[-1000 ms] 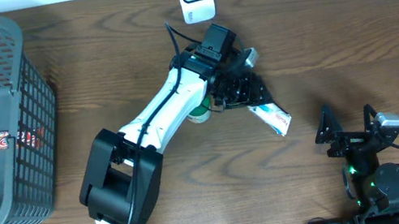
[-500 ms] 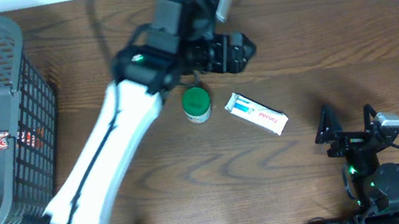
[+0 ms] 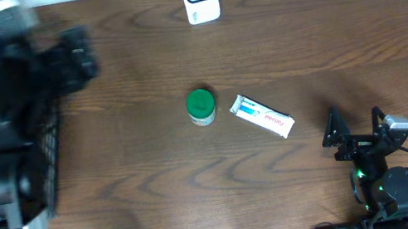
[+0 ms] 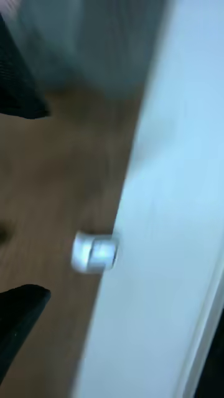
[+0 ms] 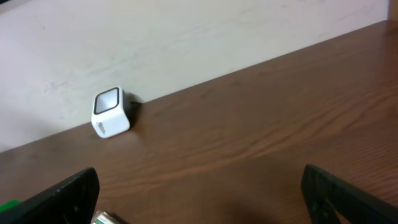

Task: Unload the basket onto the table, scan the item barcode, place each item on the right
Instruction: 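Reach the left gripper into the basket and grasp the orange snack pack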

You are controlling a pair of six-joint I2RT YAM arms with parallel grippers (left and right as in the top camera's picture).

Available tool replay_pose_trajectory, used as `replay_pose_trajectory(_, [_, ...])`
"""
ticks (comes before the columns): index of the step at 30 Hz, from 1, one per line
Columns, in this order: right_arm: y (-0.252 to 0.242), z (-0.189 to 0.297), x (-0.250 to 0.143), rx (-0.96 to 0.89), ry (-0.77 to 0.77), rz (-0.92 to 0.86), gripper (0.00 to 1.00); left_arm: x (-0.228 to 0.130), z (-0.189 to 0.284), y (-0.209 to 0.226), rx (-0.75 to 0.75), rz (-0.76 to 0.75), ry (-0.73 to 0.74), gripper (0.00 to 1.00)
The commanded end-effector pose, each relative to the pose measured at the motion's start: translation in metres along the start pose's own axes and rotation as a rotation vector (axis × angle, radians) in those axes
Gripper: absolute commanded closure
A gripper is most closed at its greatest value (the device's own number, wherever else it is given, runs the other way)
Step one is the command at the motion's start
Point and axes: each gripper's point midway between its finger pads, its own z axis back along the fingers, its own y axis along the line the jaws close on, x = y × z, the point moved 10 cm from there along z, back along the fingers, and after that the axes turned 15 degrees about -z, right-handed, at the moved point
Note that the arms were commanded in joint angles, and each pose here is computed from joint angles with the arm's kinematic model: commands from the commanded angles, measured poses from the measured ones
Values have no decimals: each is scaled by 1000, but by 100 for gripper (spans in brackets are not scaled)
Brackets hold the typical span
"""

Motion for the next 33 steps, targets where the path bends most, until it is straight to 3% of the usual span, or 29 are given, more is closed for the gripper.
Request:
replay_pose_trajectory(1, [-2, 0, 1, -11, -8, 11, 1, -4, 0, 53, 243, 207, 21, 14])
replay_pose_trajectory(7, [-2, 0, 1, -11, -8, 11, 1, -24, 10, 131, 525, 579, 43, 14])
replay_pose_trajectory(20, [-2, 0, 1, -11, -8, 11, 1, -92, -83, 219, 701, 823, 385, 14])
replay_pose_trajectory(29, [-2, 0, 1, -11, -8, 11, 1, -143, -130, 258, 1078, 1091, 406, 14])
replay_pose_trajectory(33, [-2, 0, 1, -11, -8, 11, 1, -157, -151, 270, 1110, 1104, 402, 14])
